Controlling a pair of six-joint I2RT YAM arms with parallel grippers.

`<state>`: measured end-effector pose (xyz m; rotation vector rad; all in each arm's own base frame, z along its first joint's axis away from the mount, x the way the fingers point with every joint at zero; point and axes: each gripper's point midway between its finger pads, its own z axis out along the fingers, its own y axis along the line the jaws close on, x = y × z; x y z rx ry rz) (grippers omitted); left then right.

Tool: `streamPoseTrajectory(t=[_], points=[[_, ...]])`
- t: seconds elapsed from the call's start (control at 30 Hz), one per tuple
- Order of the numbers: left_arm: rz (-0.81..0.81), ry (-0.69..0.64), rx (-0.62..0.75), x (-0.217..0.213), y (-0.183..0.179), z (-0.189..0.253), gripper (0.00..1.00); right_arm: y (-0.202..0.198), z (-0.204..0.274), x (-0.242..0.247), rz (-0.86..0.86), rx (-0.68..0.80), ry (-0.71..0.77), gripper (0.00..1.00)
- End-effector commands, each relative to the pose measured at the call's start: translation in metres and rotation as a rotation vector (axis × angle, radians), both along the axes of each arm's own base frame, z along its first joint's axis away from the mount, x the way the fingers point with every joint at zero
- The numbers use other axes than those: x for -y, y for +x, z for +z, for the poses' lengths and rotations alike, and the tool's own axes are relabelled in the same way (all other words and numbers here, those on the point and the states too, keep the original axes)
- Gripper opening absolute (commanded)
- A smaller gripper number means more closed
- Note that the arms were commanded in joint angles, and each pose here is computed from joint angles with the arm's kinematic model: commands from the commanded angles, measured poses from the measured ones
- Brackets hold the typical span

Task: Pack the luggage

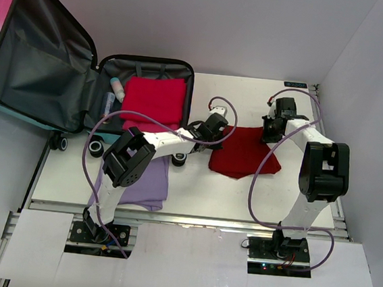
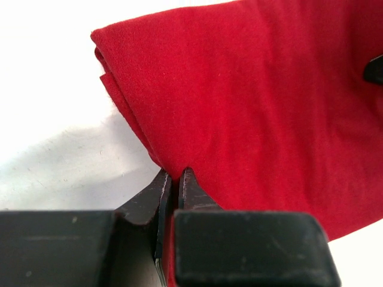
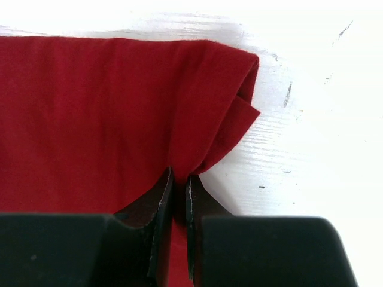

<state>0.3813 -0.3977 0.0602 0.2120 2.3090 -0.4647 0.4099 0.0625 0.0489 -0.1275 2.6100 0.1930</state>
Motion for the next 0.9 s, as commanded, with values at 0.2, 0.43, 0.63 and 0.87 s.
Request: streamPoseTrajectory(t=[0.2, 0.43, 0.63, 0.87], points=[[0.024, -0.042, 0.160, 0.000, 0.017, 0.100, 0.00, 0.010, 0.060, -0.026, -0.003, 0.171, -0.032, 0.08], [0.040, -0.012, 0.181, -0.008, 0.019, 0.107, 0.00, 0.008, 0.065, -0.024, -0.011, 0.182, -0.043, 0.08], [0.049, 0.007, 0.211, -0.012, 0.022, 0.120, 0.00, 0.009, 0.075, -0.026, -0.014, 0.202, -0.042, 0.08], [0.047, 0.026, 0.241, -0.015, 0.025, 0.137, 0.00, 0.012, 0.103, -0.042, -0.002, 0.261, -0.030, 0.08]])
